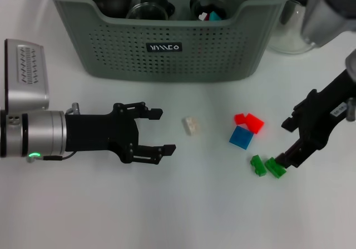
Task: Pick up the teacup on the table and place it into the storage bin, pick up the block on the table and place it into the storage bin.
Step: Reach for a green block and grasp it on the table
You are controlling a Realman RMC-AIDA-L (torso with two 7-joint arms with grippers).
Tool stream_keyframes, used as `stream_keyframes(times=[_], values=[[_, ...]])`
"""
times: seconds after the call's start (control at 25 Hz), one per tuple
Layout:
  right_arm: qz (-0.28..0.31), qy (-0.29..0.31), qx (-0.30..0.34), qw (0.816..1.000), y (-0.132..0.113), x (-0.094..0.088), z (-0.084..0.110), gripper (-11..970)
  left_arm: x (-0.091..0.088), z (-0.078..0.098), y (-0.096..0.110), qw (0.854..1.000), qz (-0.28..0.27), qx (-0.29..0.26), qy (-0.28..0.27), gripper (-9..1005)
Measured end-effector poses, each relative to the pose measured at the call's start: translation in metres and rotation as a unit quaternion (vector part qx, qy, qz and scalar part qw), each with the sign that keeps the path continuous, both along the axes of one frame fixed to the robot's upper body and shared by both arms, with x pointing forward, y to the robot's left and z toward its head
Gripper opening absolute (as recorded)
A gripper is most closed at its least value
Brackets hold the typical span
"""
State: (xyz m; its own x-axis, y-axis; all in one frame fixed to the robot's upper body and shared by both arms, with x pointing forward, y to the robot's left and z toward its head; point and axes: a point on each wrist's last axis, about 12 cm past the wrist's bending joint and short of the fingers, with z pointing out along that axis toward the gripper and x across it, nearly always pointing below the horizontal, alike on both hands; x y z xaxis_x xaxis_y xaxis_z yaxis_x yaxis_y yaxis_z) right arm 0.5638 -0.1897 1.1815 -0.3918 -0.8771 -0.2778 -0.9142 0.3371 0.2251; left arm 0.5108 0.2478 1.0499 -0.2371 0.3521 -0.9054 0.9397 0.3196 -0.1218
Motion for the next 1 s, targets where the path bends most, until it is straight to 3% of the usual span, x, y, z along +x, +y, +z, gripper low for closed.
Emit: stream_keyframes(times=[0.28, 0.68, 1.0], values=[[0.055, 0.015, -0.049, 0.997, 0.023, 0.006, -0.032, 895, 0.001, -0.001, -0.004, 1.000, 0.000, -0.003, 0.002, 862], [0.133, -0.035, -0.089, 0.987, 0.038, 0.009, -0.043, 894, 0.003, 0.000, -0.005, 1.000, 0.014, -0.011, 0.022, 862], [0.213, -0.048, -0.115, 0.969, 0.051, -0.001, -0.060, 894, 0.004, -0.004, -0.007, 0.999, 0.034, -0.021, 0.033, 862]])
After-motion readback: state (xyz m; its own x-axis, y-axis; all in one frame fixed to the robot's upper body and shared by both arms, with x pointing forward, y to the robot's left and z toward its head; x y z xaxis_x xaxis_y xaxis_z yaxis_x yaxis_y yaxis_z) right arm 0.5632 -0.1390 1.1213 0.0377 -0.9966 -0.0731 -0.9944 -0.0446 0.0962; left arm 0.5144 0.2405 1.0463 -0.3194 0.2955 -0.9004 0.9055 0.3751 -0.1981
